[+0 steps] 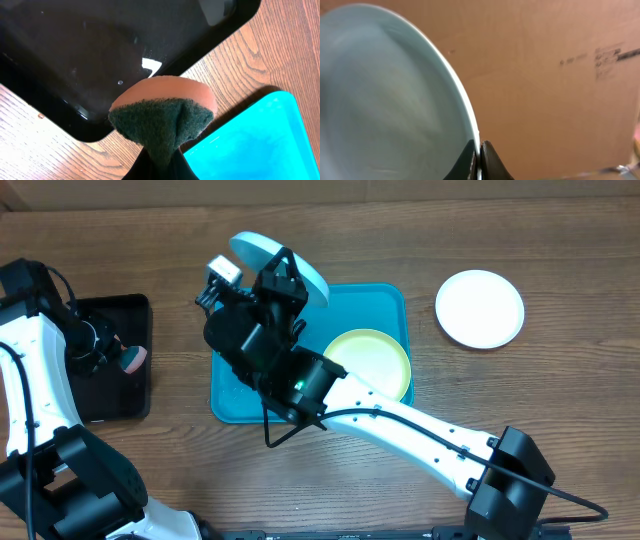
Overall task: Clean dirty plates on tray and stack at the side
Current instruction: 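Lift the light blue plate with the right gripper onto the white plate, then reach the right gripper to the yellow plate's rim and grip it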
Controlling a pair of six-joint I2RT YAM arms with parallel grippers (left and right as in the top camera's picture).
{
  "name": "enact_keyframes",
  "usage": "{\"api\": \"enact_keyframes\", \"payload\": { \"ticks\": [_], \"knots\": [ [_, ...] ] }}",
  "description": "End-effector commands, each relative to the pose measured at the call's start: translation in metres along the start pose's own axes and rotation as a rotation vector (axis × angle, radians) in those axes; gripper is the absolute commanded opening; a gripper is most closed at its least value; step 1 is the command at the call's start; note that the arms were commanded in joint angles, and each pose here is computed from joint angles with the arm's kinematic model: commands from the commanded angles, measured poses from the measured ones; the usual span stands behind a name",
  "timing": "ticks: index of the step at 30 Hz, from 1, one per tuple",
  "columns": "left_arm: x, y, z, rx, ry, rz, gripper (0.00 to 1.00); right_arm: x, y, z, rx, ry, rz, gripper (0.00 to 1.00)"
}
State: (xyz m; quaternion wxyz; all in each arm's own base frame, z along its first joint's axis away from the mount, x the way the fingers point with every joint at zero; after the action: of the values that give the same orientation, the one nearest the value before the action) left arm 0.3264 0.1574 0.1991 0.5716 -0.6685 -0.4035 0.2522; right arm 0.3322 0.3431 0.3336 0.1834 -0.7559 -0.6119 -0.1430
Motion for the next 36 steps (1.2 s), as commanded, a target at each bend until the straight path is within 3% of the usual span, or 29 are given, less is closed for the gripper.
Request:
{"api": "enact_keyframes", "payload": {
  "ticks": [1,3,7,10,14,16,19,23,27,32,33,35,36],
  "knots": [
    [-0.001,0.001,-0.002,-0.013,0.004,0.005,0.04,-0.028,0.027,-0.01,-0.034,0.315,0.108,0.04],
    [0.0,0.001,-0.002,-0.014,0.004,0.003,0.04,-0.054,0.048,0.007,0.083,0.481,0.176,0.04],
    [-0.001,0.001,-0.002,-0.014,0.005,0.003,0.05,-0.112,0.086,0.046,0.543,0.817,0.433,0.04],
    [0.0,0.001,-0.002,-0.015,0.005,0.001,0.04,-0.153,0.118,0.039,0.729,1.194,0.66,0.04],
    [-0.001,0.002,-0.002,-0.014,0.005,0.002,0.04,-0.202,0.152,0.01,0.873,1.466,0.777,0.04],
    [-0.001,0.003,-0.002,-0.014,0.005,0.002,0.04,-0.241,0.165,-0.007,0.835,1.536,0.85,0.04],
    [-0.001,0.003,-0.002,-0.015,0.006,0.001,0.04,-0.319,0.174,-0.03,0.624,1.587,1.032,0.04],
    [-0.002,0.003,-0.006,-0.019,0.018,-0.001,0.04,-0.387,0.171,-0.04,0.477,1.638,1.182,0.04],
    [-0.005,0.004,-0.012,-0.023,0.036,0.0,0.04,-0.433,0.169,-0.04,0.394,1.697,1.241,0.04],
    [-0.008,0.005,-0.018,-0.024,0.063,0.001,0.04,-0.458,0.166,-0.026,0.372,1.701,1.253,0.05],
    [-0.008,0.005,-0.018,-0.024,0.07,0.001,0.04,-0.46,0.165,-0.022,0.372,1.701,1.254,0.1],
    [-0.009,0.005,-0.019,-0.025,0.076,0.001,0.04,-0.463,0.164,-0.015,0.373,1.7,1.257,0.42],
    [-0.009,0.005,-0.019,-0.025,0.076,0.001,0.04,-0.463,0.163,-0.012,0.377,1.699,1.259,0.52]
  ]
}}
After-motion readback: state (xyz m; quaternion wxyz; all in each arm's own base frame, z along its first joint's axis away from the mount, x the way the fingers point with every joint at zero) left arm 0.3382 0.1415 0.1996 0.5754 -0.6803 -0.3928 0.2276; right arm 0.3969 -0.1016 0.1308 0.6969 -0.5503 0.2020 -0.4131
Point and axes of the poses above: each gripper's point midway between its finger pads, its own y axis out along the fingers, its own z axis along the line the jaws close on, x = y × z, the point moved 6 cm from there along -y, back along the fingers, and after that the axes turned 3 degrees about y, right-handed, at the moved point
